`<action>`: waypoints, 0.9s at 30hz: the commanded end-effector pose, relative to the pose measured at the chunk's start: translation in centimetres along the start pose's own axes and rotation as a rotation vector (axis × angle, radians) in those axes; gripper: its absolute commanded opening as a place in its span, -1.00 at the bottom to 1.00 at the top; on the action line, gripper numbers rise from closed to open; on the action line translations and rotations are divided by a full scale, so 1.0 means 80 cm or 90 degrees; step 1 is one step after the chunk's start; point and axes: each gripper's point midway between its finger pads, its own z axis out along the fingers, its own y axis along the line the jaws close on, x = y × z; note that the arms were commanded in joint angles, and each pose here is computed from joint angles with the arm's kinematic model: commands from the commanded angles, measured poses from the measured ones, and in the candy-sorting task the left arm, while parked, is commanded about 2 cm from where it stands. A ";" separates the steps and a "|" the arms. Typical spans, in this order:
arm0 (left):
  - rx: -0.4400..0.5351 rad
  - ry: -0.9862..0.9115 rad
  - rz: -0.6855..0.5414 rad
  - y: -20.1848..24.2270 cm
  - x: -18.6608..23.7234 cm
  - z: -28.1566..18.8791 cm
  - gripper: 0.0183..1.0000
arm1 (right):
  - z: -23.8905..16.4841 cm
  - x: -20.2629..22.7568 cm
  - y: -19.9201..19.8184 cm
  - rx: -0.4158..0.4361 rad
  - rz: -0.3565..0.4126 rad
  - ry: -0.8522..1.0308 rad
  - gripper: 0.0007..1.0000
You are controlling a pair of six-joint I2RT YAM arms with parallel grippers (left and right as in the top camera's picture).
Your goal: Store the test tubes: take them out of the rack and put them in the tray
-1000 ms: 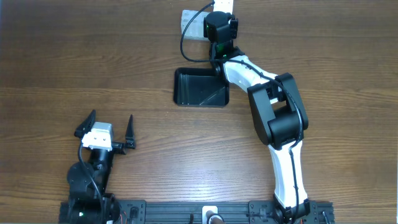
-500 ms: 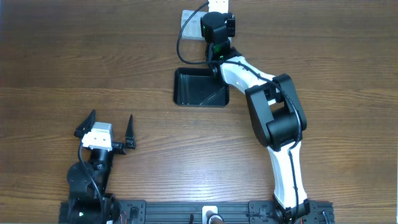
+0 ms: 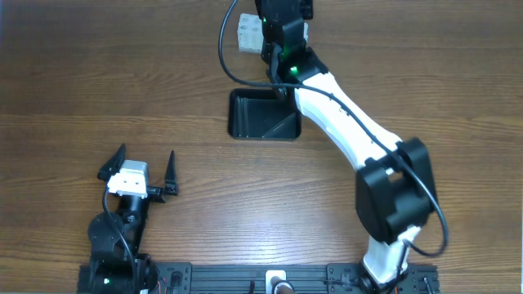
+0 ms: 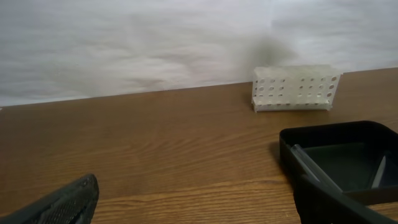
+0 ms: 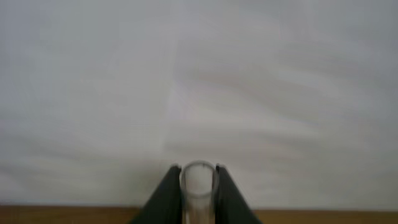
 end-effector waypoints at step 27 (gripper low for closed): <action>0.004 0.000 0.008 -0.001 0.001 0.000 1.00 | -0.101 0.273 0.109 -0.214 0.345 0.651 -0.84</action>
